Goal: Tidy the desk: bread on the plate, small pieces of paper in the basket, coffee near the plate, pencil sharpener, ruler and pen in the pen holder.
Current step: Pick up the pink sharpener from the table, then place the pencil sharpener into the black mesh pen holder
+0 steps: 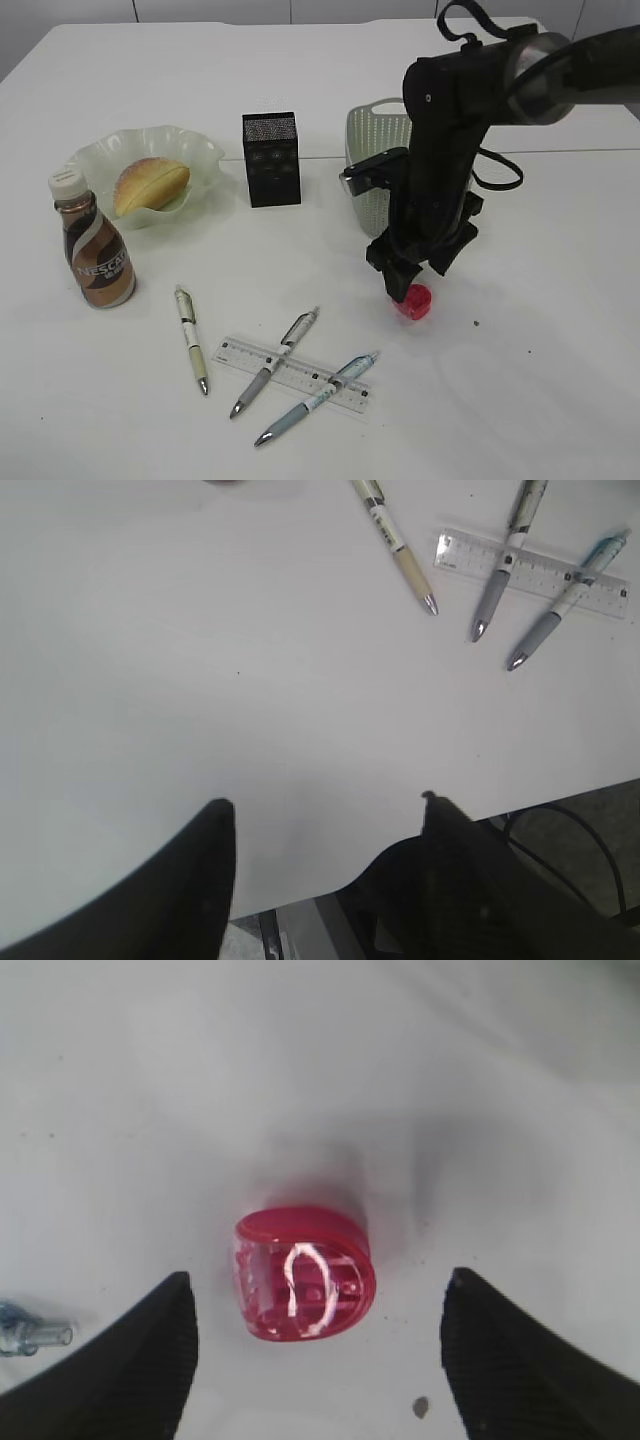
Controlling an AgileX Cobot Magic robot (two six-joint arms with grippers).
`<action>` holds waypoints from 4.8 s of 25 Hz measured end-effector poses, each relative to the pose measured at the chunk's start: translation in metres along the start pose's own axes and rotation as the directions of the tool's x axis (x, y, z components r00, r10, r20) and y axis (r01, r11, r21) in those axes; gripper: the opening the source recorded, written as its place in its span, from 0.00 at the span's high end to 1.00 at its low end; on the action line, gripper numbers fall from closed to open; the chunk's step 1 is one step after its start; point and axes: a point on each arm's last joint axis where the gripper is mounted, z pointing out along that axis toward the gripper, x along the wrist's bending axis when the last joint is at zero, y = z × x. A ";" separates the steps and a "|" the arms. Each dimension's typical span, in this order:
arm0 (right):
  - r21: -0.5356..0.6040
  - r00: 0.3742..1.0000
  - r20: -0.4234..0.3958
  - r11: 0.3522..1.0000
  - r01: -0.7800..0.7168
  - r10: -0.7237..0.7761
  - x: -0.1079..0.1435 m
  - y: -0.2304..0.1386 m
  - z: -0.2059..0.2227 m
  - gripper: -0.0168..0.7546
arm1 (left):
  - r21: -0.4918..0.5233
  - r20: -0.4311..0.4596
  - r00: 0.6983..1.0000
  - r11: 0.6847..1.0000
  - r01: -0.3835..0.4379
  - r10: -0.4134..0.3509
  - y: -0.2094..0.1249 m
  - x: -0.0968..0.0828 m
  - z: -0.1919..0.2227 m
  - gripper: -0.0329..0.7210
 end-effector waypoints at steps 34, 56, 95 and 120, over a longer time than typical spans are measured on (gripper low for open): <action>0.051 0.999 -0.035 0.998 0.031 -0.030 0.001 0.002 0.034 0.29 | 0.000 0.000 1.000 1.000 0.000 0.000 0.000 0.000 0.000 0.38; -0.165 0.998 0.025 0.984 0.068 -0.065 -0.007 0.037 0.002 0.55 | 0.000 0.002 1.000 1.000 0.001 -0.001 0.000 0.000 0.000 0.38; -0.766 0.986 0.122 0.620 0.169 -0.117 -0.005 0.086 -0.113 0.55 | 0.001 0.011 1.000 1.000 0.004 -0.004 0.000 -0.001 0.000 0.38; -0.924 0.992 -0.112 0.363 -0.122 0.050 -0.016 0.133 -0.082 0.55 | 0.005 0.045 0.999 1.000 0.016 -0.016 0.000 -0.004 0.000 0.38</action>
